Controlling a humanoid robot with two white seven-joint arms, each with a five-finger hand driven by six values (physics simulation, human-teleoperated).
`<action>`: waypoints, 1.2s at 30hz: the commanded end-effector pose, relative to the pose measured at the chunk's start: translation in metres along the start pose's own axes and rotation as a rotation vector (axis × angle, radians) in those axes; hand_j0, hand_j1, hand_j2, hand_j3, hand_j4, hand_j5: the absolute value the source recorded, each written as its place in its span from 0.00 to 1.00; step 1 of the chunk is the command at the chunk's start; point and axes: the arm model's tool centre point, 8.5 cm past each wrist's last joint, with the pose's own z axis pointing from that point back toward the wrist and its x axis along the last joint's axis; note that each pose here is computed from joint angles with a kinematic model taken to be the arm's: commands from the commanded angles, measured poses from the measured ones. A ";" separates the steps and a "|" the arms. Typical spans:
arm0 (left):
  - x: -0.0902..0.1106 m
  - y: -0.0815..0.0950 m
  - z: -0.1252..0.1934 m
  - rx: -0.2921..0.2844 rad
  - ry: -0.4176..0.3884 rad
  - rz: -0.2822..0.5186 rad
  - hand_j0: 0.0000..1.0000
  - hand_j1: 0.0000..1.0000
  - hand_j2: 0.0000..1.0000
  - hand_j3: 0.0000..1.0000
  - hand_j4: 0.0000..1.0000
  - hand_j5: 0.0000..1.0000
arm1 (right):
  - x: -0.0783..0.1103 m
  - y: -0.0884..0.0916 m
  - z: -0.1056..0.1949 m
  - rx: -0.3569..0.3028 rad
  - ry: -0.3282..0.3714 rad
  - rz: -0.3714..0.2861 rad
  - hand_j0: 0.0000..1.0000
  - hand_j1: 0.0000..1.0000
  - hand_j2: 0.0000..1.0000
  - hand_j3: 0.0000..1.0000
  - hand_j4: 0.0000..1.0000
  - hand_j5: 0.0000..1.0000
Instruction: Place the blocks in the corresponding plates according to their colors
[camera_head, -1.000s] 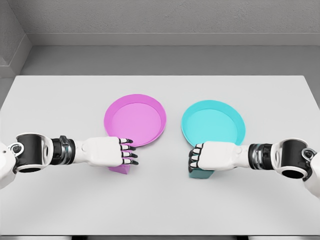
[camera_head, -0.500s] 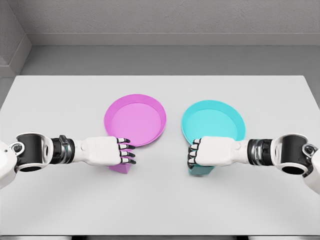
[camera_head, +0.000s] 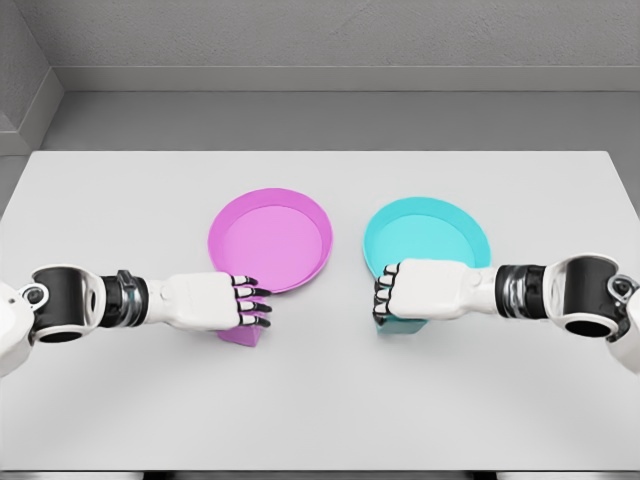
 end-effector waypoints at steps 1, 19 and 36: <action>-0.002 -0.002 0.000 -0.007 0.004 0.004 1.00 1.00 1.00 1.00 1.00 1.00 | 0.000 -0.001 0.001 -0.004 0.001 -0.005 0.57 0.57 0.57 0.57 0.57 0.57; -0.006 -0.009 0.007 -0.042 0.017 0.025 0.52 0.52 0.52 0.52 0.52 0.52 | -0.040 -0.003 0.016 0.018 0.099 -0.007 0.57 0.57 0.57 0.57 0.57 0.57; -0.007 0.022 0.015 0.070 -0.008 0.047 0.52 0.52 0.52 0.52 0.52 0.52 | -0.087 -0.008 0.017 -0.005 0.199 -0.075 0.60 0.60 0.60 0.60 0.60 0.60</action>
